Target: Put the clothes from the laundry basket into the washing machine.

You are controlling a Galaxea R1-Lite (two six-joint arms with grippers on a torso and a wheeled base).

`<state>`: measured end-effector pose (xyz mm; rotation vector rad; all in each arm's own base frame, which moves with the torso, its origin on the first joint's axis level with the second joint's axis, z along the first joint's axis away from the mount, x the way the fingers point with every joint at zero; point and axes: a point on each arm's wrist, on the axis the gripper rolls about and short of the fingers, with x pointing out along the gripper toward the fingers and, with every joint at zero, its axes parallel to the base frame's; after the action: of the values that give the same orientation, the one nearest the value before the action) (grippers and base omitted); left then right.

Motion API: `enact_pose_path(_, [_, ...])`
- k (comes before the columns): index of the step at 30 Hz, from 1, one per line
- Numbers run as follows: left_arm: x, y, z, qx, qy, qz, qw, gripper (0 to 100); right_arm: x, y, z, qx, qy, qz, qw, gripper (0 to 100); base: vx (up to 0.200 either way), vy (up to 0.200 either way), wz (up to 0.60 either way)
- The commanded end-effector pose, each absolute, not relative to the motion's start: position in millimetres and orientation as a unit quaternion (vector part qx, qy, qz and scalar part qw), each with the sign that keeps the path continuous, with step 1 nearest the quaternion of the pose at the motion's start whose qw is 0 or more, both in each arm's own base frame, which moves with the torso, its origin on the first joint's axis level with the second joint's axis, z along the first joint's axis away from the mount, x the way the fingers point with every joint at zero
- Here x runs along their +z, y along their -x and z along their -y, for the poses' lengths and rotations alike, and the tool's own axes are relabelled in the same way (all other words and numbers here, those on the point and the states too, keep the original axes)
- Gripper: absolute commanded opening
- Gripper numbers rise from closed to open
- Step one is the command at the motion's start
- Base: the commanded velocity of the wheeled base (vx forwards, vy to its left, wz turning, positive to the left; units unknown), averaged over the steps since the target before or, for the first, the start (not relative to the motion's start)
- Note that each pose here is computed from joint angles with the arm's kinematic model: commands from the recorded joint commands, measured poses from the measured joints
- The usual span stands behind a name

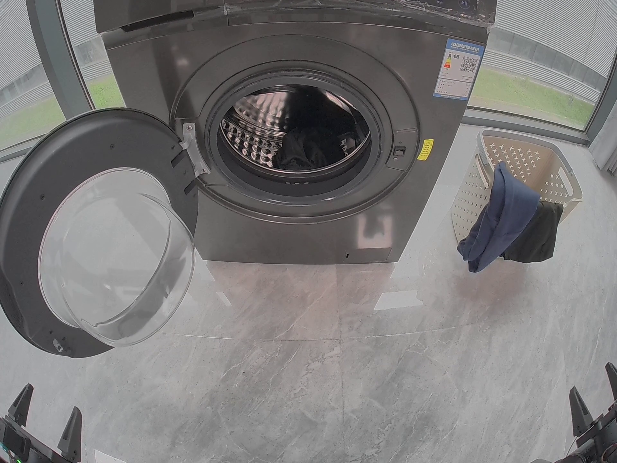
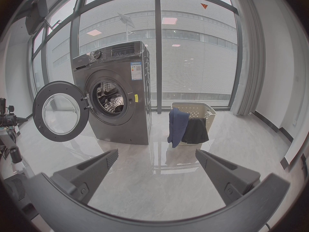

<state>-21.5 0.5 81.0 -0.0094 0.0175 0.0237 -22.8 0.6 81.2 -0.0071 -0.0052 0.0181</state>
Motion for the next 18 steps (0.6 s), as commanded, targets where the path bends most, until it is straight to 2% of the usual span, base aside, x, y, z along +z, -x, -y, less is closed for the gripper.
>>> enact_pose_path(1, [75.3, 22.5, -0.6, 0.012, -0.001, -0.004, 1.000, 100, 76.0, 22.8, -0.5, 0.006, 0.001, 0.002, 1.000, 100, 0.000, 0.000, 0.00])
enact_pose_path(7, [75.3, 22.5, -0.5, 0.009, 0.004, -0.004, 1.000, 100, 76.0, 22.8, -0.5, 0.005, 0.001, 0.002, 1.000, 100, 0.000, 0.000, 0.00])
enact_pose_path(10, [75.3, 22.3, 0.2, -0.004, -0.001, -0.005, 1.000, 100, 76.0, 22.8, -0.5, 0.005, 0.002, 0.002, 1.000, 100, 0.000, -0.200, 0.00])
enact_pose_path(16, [75.7, 22.6, 0.2, -0.006, 0.001, -0.003, 1.000, 100, 75.8, 22.8, -0.5, 0.005, 0.002, 0.002, 1.000, 100, 0.000, 0.000, 0.00])
enact_pose_path(18, [75.7, 22.6, 0.1, -0.004, 0.004, -0.003, 1.000, 100, 76.0, 22.8, -0.5, 0.005, 0.002, 0.002, 1.000, 100, 0.000, -0.200, 0.00])
